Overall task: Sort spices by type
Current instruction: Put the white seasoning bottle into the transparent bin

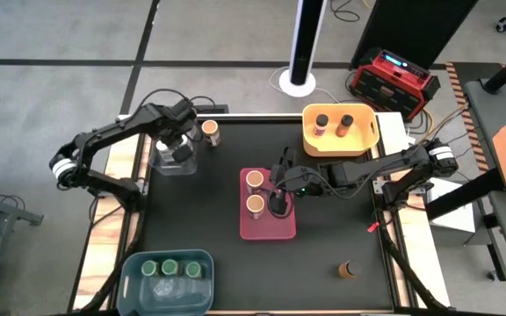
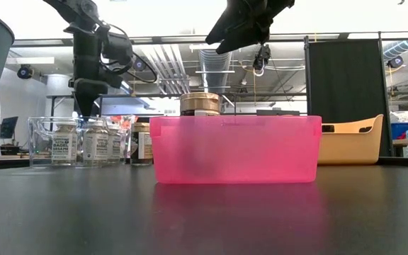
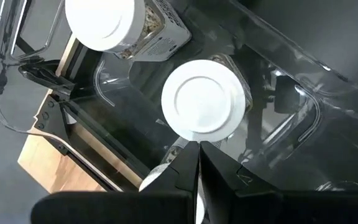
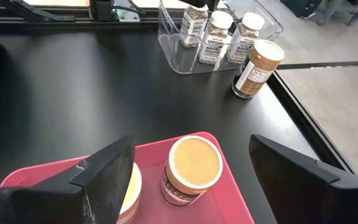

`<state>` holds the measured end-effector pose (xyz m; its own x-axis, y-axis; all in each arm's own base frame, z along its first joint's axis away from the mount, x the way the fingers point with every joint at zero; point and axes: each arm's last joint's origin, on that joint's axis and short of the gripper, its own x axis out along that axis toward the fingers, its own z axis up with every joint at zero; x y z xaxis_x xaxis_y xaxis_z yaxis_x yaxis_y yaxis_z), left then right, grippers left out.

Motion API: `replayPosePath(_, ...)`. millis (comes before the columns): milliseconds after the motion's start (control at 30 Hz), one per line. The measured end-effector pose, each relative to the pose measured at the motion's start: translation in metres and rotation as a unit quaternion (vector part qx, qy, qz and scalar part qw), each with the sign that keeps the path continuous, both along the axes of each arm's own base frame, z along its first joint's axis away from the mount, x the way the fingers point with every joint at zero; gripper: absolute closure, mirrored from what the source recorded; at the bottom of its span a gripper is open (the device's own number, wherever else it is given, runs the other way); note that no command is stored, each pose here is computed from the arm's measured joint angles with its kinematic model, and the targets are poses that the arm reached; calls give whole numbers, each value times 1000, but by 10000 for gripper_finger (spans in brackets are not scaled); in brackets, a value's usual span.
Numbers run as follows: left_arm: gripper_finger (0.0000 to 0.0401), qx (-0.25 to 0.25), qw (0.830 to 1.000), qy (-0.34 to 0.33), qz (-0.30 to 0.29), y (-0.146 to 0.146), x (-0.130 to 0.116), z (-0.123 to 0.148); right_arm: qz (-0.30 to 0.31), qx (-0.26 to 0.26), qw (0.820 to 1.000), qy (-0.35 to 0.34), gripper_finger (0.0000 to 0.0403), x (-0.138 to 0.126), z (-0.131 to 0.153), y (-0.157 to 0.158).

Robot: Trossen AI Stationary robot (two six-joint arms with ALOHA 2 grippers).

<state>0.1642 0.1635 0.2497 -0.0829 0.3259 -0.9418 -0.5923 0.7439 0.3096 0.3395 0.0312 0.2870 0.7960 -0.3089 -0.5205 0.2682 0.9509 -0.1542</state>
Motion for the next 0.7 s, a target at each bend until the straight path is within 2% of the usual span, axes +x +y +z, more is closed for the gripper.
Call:
replayPosePath(367,401,27,1000,10,5,2,0,1,1,-1,1000,0,109,0,0,0)
replayPosePath(700,401,19,1000,20,1,5,3,-5,0,0,1000,0,100,0,0,0)
